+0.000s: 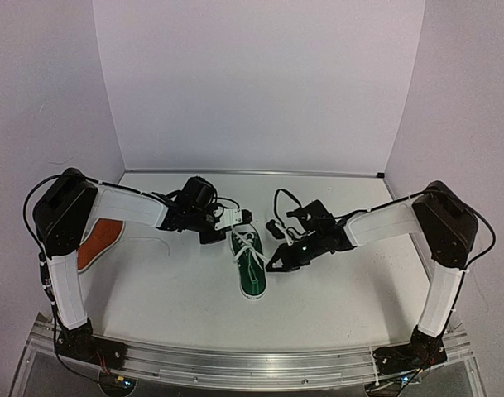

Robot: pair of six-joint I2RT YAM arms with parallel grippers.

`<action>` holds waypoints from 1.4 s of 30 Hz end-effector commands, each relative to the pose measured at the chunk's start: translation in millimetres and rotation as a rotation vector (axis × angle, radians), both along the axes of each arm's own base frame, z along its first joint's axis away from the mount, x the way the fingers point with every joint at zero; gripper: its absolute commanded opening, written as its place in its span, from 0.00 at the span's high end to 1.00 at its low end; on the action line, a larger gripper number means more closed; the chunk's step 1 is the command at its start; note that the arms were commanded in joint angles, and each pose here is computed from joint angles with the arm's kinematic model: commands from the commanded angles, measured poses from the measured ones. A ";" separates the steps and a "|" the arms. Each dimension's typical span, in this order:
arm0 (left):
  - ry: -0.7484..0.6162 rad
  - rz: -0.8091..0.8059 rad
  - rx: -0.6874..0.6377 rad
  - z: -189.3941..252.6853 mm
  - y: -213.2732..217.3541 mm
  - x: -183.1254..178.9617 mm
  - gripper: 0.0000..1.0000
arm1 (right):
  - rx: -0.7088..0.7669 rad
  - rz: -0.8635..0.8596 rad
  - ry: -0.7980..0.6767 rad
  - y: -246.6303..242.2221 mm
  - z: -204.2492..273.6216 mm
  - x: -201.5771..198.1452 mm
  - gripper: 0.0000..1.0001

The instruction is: Tie the shoes

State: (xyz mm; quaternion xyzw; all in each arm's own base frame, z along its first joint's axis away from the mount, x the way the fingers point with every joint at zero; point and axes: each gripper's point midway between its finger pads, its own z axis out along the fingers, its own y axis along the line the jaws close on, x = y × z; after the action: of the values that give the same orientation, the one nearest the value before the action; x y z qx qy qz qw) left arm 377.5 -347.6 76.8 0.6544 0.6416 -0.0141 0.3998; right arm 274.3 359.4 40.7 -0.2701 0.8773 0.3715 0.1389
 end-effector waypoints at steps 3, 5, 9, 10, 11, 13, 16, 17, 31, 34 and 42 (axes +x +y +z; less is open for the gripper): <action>-0.039 0.098 -0.020 14.4 22.7 26.1 1.00 | -0.057 -0.002 0.052 -16.6 -7.5 -18.9 1.00; -0.036 0.101 -0.021 13.8 24.7 27.1 1.00 | -0.061 0.000 0.059 -18.5 -9.7 -22.2 1.00; -0.029 0.103 -0.022 12.0 26.2 27.7 1.00 | -0.063 0.002 0.065 -20.4 -10.9 -25.4 1.00; -0.029 0.104 -0.022 11.6 26.4 27.9 1.00 | -0.062 0.004 0.065 -19.7 -10.6 -26.1 1.00; -0.027 0.104 -0.022 11.1 26.4 27.8 1.00 | -0.061 0.007 0.063 -18.5 -9.7 -26.1 1.00; -0.024 0.089 -0.033 13.3 23.6 25.6 1.00 | -0.048 0.011 0.049 -14.0 -3.7 -23.1 1.00; -0.010 0.030 -0.078 21.6 13.5 13.0 1.00 | -0.012 0.010 0.001 -1.1 15.5 -8.3 1.00; -0.010 0.010 -0.099 25.6 9.5 9.0 1.00 | -0.003 0.006 -0.018 3.4 22.2 -1.4 1.00; 0.038 -0.052 -0.127 24.4 -0.7 -14.9 0.91 | 0.019 -0.102 -0.084 10.8 42.6 60.4 0.64; 0.043 -0.047 -0.134 24.2 -1.4 -15.1 0.88 | 0.028 -0.095 -0.075 2.7 41.8 47.2 0.59; 0.055 -0.043 -0.131 20.8 -1.2 -15.5 0.82 | 0.152 -0.072 -0.087 -8.2 54.4 14.9 0.49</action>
State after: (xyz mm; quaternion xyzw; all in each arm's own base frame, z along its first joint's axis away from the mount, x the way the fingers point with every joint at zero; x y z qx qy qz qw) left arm 361.8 -342.6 77.3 0.6495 0.6438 -0.0727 0.3980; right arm 289.2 339.6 54.5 -0.2304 0.8868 0.3676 0.1592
